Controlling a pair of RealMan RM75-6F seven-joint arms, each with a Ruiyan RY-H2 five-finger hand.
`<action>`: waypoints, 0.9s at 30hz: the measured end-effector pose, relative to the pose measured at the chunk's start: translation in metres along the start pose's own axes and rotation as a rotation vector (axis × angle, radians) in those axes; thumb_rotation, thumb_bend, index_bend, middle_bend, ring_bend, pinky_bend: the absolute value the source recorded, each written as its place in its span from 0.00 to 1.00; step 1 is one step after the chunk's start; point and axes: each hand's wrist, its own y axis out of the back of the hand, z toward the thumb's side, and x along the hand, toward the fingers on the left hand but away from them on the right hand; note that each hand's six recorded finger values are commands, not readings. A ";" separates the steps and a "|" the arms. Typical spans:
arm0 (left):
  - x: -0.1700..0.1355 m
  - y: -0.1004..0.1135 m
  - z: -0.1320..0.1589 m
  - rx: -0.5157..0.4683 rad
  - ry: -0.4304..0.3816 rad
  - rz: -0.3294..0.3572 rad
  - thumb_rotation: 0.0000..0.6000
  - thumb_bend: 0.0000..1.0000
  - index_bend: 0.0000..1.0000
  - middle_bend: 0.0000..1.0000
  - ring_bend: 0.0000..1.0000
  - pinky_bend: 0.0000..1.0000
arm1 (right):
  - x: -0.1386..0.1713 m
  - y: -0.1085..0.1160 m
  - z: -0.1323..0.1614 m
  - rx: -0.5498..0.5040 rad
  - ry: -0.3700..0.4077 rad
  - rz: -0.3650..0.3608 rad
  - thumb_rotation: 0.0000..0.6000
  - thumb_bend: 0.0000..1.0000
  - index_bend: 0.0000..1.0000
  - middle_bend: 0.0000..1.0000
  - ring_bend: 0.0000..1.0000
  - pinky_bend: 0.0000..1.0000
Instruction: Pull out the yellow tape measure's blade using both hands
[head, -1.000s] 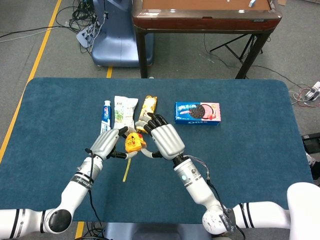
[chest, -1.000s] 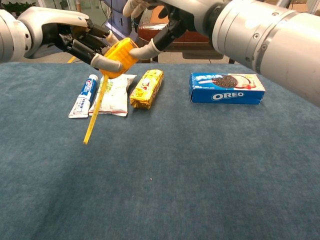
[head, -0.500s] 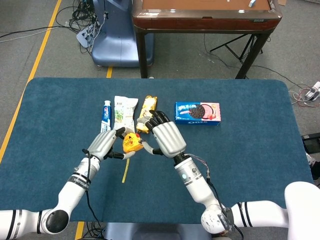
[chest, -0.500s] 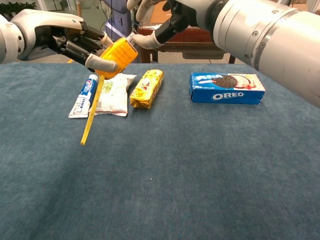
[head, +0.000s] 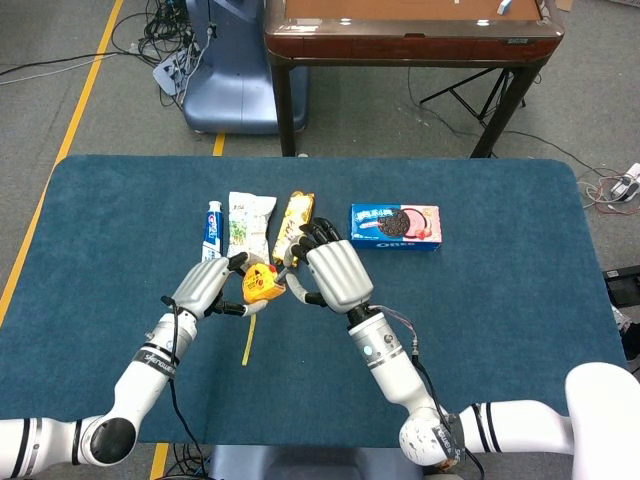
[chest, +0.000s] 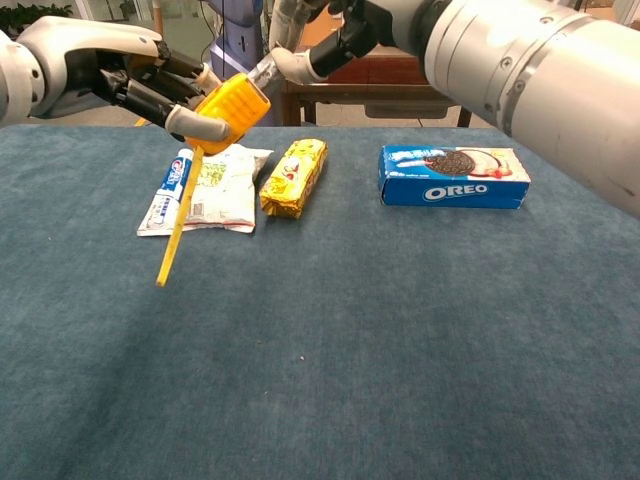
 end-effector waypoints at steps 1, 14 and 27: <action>0.000 0.000 0.000 -0.001 0.000 0.000 1.00 0.26 0.45 0.46 0.32 0.23 | 0.000 0.000 0.000 -0.002 0.000 0.000 1.00 0.54 0.53 0.45 0.24 0.10; 0.002 0.002 -0.013 0.014 0.027 -0.001 1.00 0.26 0.45 0.47 0.32 0.23 | 0.003 0.006 -0.005 -0.030 -0.003 -0.017 1.00 0.70 0.60 0.57 0.34 0.10; -0.005 0.001 -0.059 0.039 0.112 -0.006 1.00 0.26 0.45 0.47 0.32 0.23 | 0.018 0.051 -0.045 -0.062 -0.063 -0.078 1.00 0.72 0.62 0.58 0.35 0.10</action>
